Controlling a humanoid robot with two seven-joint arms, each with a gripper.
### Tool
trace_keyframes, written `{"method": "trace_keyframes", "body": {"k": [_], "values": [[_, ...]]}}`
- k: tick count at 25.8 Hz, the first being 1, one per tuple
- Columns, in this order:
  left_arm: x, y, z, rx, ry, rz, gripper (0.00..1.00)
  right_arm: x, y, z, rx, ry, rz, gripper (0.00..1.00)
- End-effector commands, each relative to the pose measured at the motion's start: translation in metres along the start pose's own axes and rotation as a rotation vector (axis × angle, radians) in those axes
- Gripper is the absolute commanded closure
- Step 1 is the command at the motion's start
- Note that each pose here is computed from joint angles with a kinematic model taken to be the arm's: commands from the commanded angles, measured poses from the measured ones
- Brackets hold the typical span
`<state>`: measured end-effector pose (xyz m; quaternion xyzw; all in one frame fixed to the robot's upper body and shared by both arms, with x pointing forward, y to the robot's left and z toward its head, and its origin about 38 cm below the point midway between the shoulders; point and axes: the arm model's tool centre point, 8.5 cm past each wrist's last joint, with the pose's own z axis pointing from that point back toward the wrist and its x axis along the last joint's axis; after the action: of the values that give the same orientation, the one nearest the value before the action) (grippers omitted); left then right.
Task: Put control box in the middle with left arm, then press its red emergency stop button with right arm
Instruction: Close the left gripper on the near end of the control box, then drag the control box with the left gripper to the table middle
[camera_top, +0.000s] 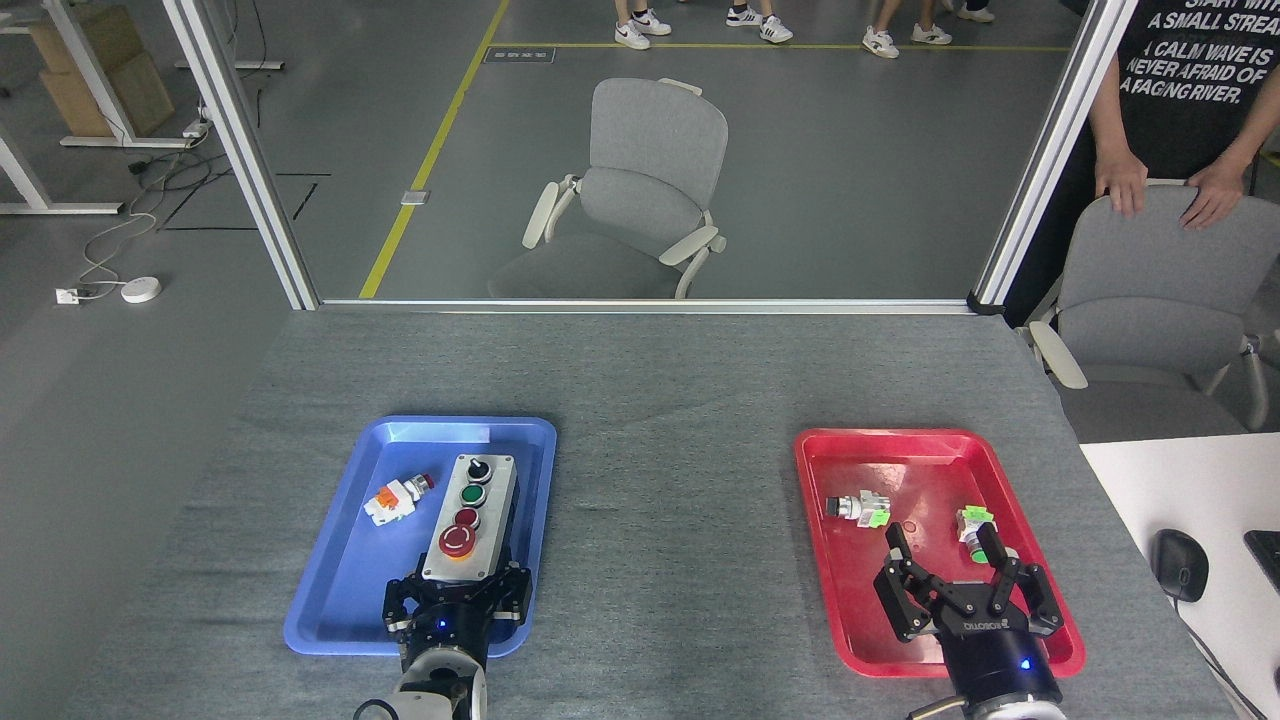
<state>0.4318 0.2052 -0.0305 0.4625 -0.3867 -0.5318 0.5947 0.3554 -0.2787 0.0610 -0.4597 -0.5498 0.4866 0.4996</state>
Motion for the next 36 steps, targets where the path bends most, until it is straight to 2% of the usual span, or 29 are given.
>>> {"method": "trace_keyframes", "body": {"k": [1,3,4,5,10,12,16,18,21,25,28,33,36], "values": [[0.0,0.003,-0.004,0.0,0.001,0.002,0.33,0.0,0.0,0.001,-0.002,0.0,0.0,0.01],[-0.003,0.004,-0.004,0.001,0.001,-0.003,0.84,0.0,0.0,0.001,-0.002,0.0,0.0,0.01],[-0.004,0.004,-0.005,0.003,0.0,-0.005,0.95,0.0,0.0,0.001,-0.002,0.0,0.0,0.01],[-0.005,0.004,-0.005,0.003,0.002,-0.006,1.0,0.0,0.0,0.001,-0.002,0.0,0.0,0.01],[-0.006,0.011,-0.005,0.024,-0.004,-0.002,1.0,0.0,0.0,0.001,-0.002,0.0,0.0,0.01],[-0.005,0.024,-0.003,0.068,-0.017,0.014,1.0,0.0,0.0,0.001,-0.002,0.0,0.0,0.01],[0.003,0.037,0.016,0.139,-0.056,0.053,1.0,0.0,0.0,0.001,-0.002,0.0,0.0,0.01],[0.023,0.047,0.023,0.173,-0.099,0.067,1.0,0.0,0.0,0.0,-0.002,0.001,-0.001,0.01],[0.067,0.048,0.035,0.175,-0.177,0.07,1.0,0.001,0.001,0.0,-0.002,0.001,-0.003,0.01],[0.103,0.052,0.043,0.177,-0.234,0.059,1.0,0.001,0.001,0.0,-0.002,0.001,-0.003,0.01],[0.13,0.046,0.044,0.159,-0.274,-0.015,1.0,0.001,0.001,0.0,-0.002,0.001,-0.003,0.01],[0.149,0.025,0.041,0.102,-0.326,-0.121,1.0,0.002,0.001,0.0,-0.002,0.0,0.0,0.01],[0.159,0.02,0.04,0.096,-0.364,-0.183,1.0,0.002,0.001,0.0,-0.002,0.001,-0.001,0.01]]}}
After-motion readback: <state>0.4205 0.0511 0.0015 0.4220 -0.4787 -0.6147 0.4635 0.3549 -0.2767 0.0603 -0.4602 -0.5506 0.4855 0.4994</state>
